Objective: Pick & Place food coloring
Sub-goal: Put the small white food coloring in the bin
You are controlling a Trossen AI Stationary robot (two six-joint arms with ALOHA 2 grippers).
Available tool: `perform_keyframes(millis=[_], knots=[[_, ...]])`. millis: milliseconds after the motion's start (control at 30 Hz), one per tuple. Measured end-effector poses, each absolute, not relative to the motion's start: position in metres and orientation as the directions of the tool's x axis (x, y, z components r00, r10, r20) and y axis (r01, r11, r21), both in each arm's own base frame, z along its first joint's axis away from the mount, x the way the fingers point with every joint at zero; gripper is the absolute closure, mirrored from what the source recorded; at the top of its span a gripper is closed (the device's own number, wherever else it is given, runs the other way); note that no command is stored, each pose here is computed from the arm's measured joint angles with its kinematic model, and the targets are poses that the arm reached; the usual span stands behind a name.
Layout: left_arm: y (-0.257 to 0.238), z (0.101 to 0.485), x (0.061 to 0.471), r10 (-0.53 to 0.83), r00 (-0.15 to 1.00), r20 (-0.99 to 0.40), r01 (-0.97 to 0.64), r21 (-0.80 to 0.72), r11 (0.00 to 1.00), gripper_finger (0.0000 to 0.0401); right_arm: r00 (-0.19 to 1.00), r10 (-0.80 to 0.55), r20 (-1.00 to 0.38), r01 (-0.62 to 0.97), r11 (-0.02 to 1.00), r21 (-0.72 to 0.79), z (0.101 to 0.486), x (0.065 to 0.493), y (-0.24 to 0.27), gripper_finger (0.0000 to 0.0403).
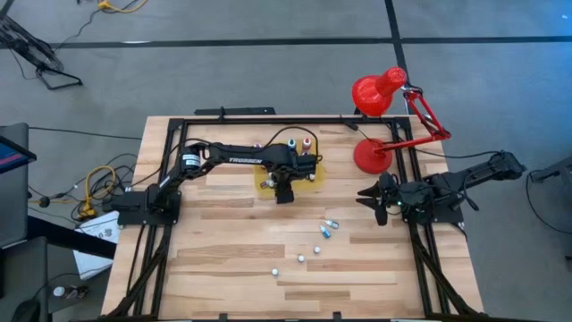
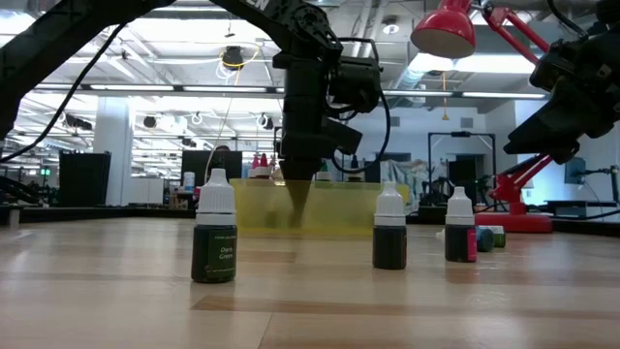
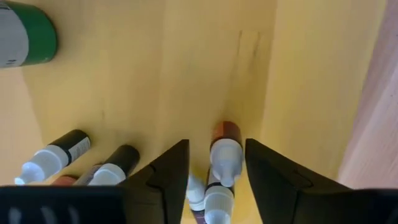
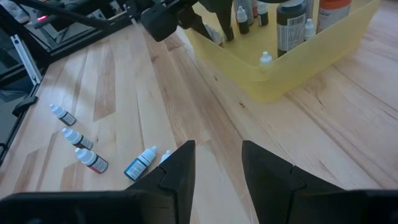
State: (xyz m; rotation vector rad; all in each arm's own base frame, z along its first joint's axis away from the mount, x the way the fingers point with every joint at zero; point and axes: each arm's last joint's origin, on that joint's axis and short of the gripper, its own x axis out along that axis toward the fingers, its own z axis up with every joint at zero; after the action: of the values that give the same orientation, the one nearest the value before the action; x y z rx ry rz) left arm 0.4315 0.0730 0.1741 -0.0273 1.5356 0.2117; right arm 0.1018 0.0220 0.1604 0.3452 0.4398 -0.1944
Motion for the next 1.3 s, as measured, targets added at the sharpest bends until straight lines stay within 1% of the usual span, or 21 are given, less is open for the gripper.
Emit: perform_keyframes(millis=[100, 233, 433, 600, 800, 967, 1100, 1300], knots=[[0.074, 0.174, 0.431, 0.144, 0.017, -0.989, -0.151, 0.139, 0.979, 0.0233, 0.888, -0.109, -0.447, 0.257, 0.924, 0.284, 0.16, 0.102, 0.022, 0.0281], [0.073, 0.179, 0.432, 0.171, 0.024, -0.985, -0.15, 0.165, 0.975, 0.0219, 0.888, -0.11, -0.447, 0.257, 0.924, 0.284, 0.16, 0.102, 0.022, 0.0281], [0.068, 0.211, 0.431, 0.184, 0.092, -0.979, -0.157, 0.168, 0.973, 0.0208, 0.888, -0.11, -0.447, 0.257, 0.924, 0.284, 0.16, 0.102, 0.022, 0.0281], [0.047, 0.233, 0.433, 0.186, 0.123, -0.975, -0.163, 0.165, 0.973, 0.0206, 0.888, -0.11, -0.447, 0.257, 0.924, 0.284, 0.16, 0.102, 0.022, 0.0281], [-0.008, 0.258, 0.44, 0.152, 0.208, -0.966, -0.169, 0.118, 0.979, 0.0206, 0.888, -0.109, -0.447, 0.257, 0.924, 0.284, 0.161, 0.102, 0.022, 0.0281], [-0.069, 0.262, 0.435, 0.09, 0.235, -0.968, -0.107, 0.066, 0.992, 0.0206, 0.888, -0.11, -0.447, 0.257, 0.924, 0.284, 0.161, 0.102, 0.022, 0.0281], [-0.116, 0.262, 0.427, 0.012, 0.248, -0.969, -0.054, -0.002, 0.999, 0.0206, 0.888, -0.109, -0.447, 0.257, 0.924, 0.284, 0.161, 0.102, 0.022, 0.0281], [-0.165, 0.26, 0.412, -0.005, 0.254, -0.967, -0.133, -0.04, 0.99, 0.0206, 0.888, -0.11, -0.447, 0.257, 0.924, 0.284, 0.161, 0.102, 0.022, 0.0281]])
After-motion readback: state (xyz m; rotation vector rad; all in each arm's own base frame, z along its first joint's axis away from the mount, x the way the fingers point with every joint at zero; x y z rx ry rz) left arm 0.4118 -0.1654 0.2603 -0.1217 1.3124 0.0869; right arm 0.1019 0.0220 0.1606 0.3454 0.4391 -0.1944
